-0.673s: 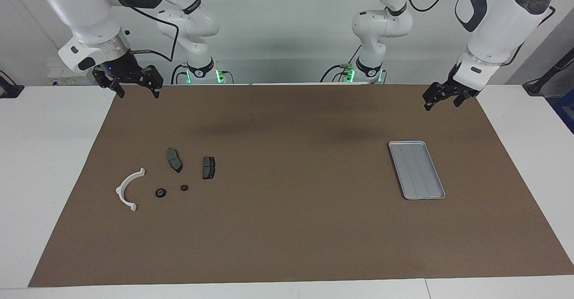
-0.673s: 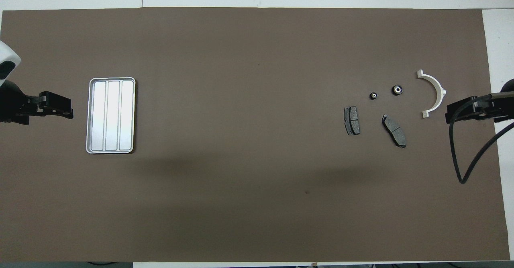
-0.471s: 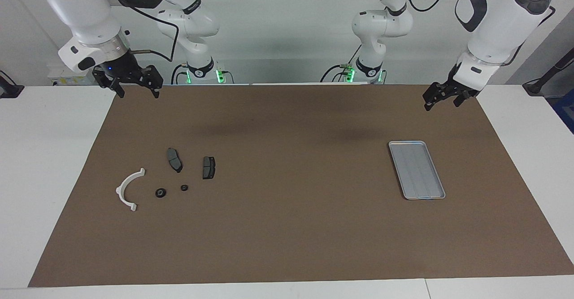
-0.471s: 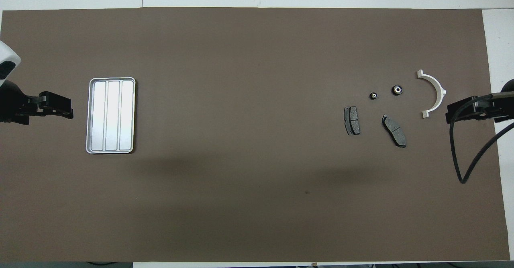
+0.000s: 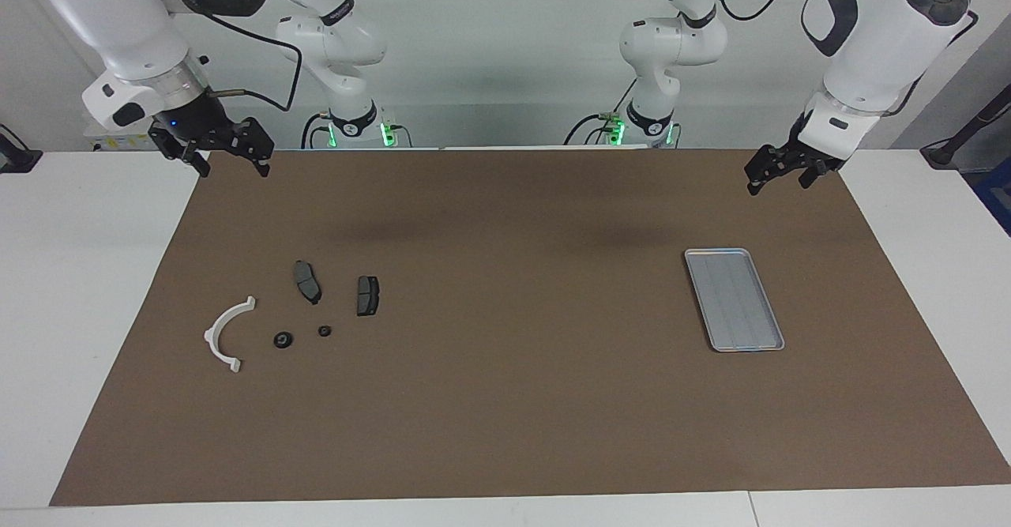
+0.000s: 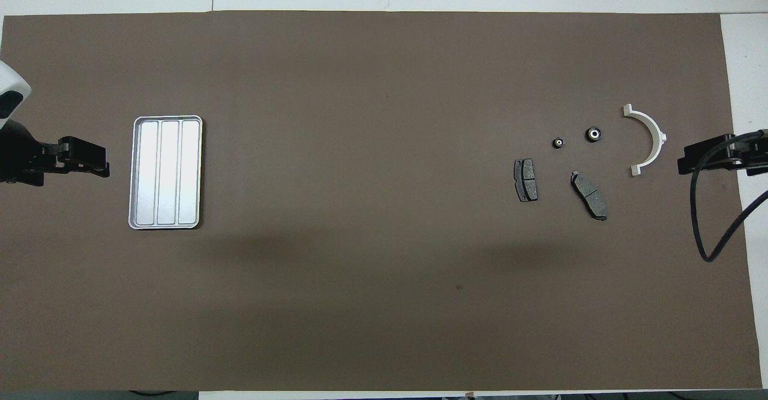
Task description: Pick bearing gear from pile to tray
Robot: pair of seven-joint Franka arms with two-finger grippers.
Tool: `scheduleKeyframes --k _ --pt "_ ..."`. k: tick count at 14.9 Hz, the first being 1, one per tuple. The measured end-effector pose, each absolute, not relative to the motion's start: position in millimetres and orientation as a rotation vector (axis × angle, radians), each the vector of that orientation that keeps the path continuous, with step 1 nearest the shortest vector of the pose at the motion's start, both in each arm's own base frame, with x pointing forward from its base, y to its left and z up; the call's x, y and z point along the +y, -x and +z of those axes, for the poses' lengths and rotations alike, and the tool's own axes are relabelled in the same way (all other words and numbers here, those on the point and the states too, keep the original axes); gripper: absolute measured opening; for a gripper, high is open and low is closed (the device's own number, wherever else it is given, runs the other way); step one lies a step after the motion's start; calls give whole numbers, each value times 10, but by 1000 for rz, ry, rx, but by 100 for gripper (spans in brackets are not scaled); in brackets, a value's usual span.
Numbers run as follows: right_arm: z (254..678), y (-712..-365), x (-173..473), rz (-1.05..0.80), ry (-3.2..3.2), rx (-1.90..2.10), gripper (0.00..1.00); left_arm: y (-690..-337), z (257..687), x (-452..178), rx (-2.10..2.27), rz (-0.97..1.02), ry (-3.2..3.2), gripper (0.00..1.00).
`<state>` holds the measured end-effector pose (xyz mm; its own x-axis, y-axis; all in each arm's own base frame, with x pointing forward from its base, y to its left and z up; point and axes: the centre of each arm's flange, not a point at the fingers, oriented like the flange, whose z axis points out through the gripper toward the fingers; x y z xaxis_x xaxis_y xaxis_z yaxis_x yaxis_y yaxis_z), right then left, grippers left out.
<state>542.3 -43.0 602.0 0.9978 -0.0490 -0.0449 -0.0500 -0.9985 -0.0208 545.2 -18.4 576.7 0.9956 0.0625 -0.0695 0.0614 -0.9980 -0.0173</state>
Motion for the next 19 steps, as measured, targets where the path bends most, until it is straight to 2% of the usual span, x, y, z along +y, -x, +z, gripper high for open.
scheduleKeyframes --k 3,9,19 --pt "5683 -5711 -465 30 3120 78 100 -5452 5767 -184 -97 109 3123 100" --pt "4754 -6251 -541 29 3144 51 100 -5452 5767 -184 -97 109 3123 100" --pt "3689 -6607 -599 44 3167 12 100 -5452 5767 -184 -97 109 3123 100"
